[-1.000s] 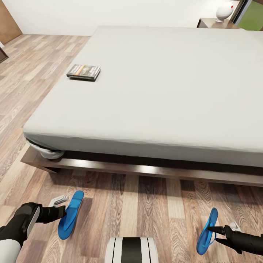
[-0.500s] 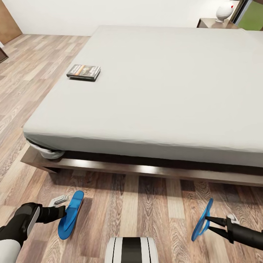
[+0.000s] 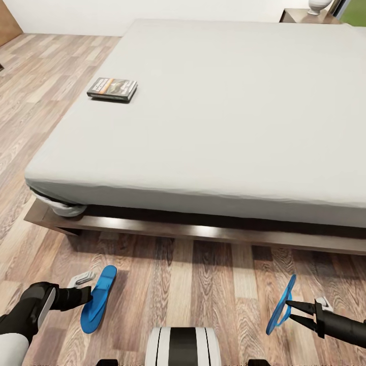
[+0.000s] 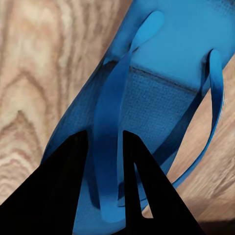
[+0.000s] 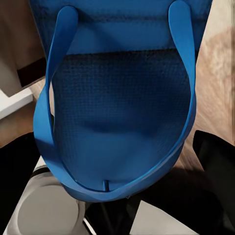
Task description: In the bedroom, move the book from the bed onto either nightstand, and place the two sandals side by side next to the bed.
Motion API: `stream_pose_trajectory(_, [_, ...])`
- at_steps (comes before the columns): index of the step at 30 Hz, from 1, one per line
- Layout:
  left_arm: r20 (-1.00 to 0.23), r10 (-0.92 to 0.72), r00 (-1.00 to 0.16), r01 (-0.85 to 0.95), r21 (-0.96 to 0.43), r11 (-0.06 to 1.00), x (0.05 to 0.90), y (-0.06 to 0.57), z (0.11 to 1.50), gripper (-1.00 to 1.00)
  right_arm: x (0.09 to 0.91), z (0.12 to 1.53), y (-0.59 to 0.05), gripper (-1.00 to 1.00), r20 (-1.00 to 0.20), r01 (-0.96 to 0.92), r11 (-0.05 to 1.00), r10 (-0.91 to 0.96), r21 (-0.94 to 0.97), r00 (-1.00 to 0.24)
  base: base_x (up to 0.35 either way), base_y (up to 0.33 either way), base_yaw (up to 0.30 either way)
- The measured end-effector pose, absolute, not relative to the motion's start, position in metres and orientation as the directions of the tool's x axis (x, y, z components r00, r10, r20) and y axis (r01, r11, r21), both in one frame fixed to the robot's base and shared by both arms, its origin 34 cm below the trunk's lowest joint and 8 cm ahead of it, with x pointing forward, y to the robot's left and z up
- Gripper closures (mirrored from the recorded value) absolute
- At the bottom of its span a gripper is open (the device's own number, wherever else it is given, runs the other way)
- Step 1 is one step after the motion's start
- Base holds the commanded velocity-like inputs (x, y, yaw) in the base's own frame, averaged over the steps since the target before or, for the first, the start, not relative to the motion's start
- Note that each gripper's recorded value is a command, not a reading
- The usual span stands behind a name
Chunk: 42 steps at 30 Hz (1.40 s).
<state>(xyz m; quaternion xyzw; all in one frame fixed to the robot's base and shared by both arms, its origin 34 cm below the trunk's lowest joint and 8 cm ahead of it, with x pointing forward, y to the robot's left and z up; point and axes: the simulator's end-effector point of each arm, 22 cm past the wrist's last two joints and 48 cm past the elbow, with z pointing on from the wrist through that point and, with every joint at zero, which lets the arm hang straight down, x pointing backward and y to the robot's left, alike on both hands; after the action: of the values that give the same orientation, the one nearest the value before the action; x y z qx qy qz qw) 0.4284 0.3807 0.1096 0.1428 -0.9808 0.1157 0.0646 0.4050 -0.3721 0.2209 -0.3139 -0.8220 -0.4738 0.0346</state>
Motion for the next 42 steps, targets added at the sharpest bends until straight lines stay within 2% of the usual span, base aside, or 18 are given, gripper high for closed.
stream_pose_trajectory(17, [0.189,-0.266,-0.945,-0.303,-0.202,0.932,0.416,0.380,0.098,1.00,0.396,0.210,-0.372,1.00,0.379,0.573,0.353,0.485,0.739,-0.788,0.000,0.000,0.000])
stream_pose_trajectory(22, [0.116,-0.296,-0.948,-0.315,-0.202,0.927,0.425,0.392,0.095,1.00,0.396,0.210,-0.372,1.00,0.379,0.573,0.353,0.485,0.739,-0.788,0.000,0.000,0.000])
stream_pose_trajectory(26, [0.105,-0.342,-0.934,-0.357,-0.205,0.912,0.422,0.399,0.093,1.00,0.396,0.210,-0.372,1.00,0.379,0.573,0.353,0.485,0.739,-0.788,0.000,0.000,0.000])
stream_pose_trajectory(42, [0.115,-0.355,-0.928,-0.372,-0.197,0.907,0.415,0.402,0.088,1.00,0.392,0.204,-0.372,1.00,0.392,0.585,0.353,0.485,0.730,-0.782,0.000,0.000,0.000])
